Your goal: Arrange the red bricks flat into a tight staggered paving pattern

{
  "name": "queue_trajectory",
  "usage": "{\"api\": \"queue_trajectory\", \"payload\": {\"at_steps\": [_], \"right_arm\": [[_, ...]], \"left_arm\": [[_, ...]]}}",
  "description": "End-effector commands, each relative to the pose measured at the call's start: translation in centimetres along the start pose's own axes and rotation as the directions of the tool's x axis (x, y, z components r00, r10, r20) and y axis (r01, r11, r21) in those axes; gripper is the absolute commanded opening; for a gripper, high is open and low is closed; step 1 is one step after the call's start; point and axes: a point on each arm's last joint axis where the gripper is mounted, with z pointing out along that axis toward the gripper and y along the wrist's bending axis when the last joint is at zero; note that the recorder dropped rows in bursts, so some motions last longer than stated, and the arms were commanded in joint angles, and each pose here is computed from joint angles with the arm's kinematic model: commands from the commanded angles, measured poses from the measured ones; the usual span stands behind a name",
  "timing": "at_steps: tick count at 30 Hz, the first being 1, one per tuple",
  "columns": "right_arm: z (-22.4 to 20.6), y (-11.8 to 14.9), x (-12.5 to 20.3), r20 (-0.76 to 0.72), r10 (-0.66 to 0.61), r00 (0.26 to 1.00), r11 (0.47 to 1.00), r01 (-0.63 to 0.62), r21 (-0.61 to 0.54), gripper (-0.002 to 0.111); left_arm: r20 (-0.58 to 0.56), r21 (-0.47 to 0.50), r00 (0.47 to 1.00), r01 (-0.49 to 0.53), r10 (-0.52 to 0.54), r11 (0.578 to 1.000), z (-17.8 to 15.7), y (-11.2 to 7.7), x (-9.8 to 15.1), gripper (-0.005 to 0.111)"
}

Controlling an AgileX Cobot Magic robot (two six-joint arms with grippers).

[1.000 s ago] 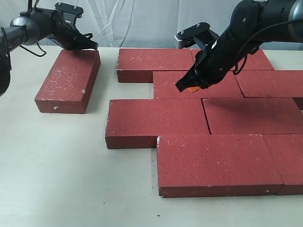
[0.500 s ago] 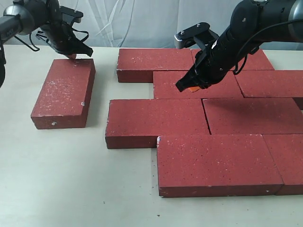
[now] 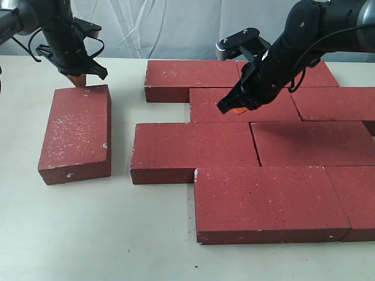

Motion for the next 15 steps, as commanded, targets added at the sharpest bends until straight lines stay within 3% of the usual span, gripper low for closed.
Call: {"api": "queue_trajectory", "payload": {"at_steps": [1,4,13,15], "right_arm": [[-0.1,1.9,-0.4,0.006,-0.115,0.993,0.992,0.115,-0.054,-0.001],[0.1,3.8,-0.6,0.0,-0.217,0.976,0.971,0.216,-0.101,-0.001],[0.3,6.3,-0.7,-0.011,-0.288,0.958,0.948,0.283,-0.143,-0.001],[0.2,6.6,-0.7,-0.008,-0.283,0.959,0.947,0.278,-0.162,-0.001]], "left_arm": [[0.02,0.006,1.0,-0.004,0.004,1.0,-1.4,-0.2,-0.2,0.0],[0.026,0.016,1.0,-0.016,0.016,1.0,-2.2,-0.3,-0.1,0.0],[-0.012,0.081,1.0,0.019,-0.018,0.996,-3.1,0.6,1.8,0.0],[0.063,0.068,0.998,0.025,-0.029,0.997,-4.1,0.9,1.3,0.0]]}}
